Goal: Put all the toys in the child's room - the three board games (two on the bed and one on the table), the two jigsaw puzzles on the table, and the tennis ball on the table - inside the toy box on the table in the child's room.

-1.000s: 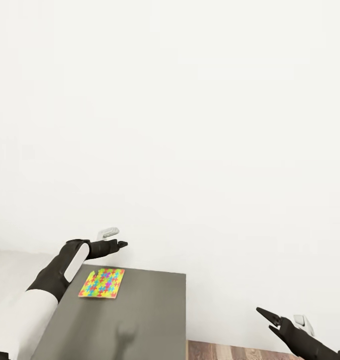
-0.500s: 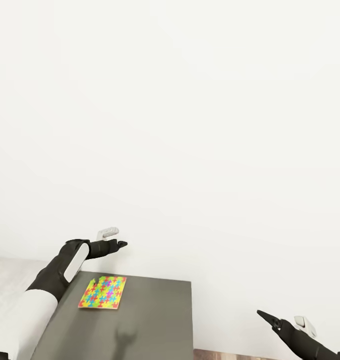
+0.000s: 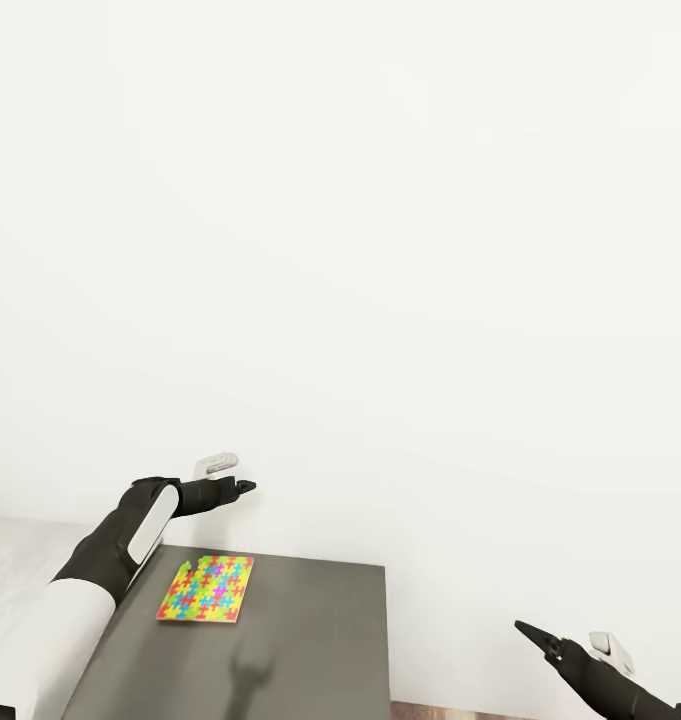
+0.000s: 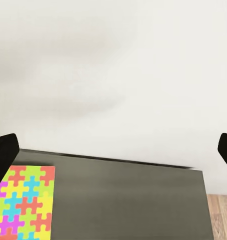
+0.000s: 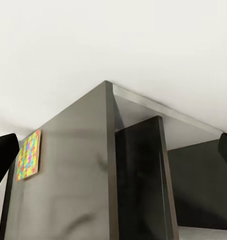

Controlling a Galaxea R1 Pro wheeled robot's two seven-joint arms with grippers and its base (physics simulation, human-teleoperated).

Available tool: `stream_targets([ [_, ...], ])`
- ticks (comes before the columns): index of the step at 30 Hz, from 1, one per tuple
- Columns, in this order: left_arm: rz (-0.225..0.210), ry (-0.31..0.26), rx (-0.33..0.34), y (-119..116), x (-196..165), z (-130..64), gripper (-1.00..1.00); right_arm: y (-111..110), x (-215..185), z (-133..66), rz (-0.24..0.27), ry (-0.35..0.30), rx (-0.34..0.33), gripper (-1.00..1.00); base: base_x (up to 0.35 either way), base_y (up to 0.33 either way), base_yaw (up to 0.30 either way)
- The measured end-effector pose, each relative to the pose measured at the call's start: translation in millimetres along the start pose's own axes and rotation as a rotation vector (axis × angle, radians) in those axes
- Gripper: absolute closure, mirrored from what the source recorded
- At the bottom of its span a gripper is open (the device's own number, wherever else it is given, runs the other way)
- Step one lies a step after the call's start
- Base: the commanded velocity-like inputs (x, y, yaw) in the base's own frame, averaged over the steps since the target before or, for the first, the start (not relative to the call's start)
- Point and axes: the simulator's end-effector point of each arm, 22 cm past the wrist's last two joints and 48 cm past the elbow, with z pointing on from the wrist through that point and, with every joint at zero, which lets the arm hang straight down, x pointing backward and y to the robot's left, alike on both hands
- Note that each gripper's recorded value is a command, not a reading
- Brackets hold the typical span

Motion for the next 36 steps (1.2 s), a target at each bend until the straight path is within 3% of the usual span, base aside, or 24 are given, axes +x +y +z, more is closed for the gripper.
stream_targets([
  [15, 0.005, 0.005, -0.017, 8, 1, -1.5, -1.00, -1, 0, 0.1, -0.001, -0.001, 0.002, -1.00, 0.000, 0.000, 0.000],
  [27, 0.004, 0.000, -0.082, 51, -8, -16.6, -1.00, -6, 4, 0.8, 0.005, 0.004, 0.016, -1.00, 0.000, 0.000, 0.000],
  [34, -0.017, 0.068, -0.115, 68, 11, -16.0, -1.00, -8, 18, 7.0, -0.001, 0.036, 0.022, -1.00, 0.000, 0.000, 0.000],
  [36, -0.026, 0.105, -0.143, 83, 24, -15.4, -1.00, -8, 18, 9.4, -0.017, 0.032, 0.021, -1.00, 0.000, 0.000, 0.000],
])
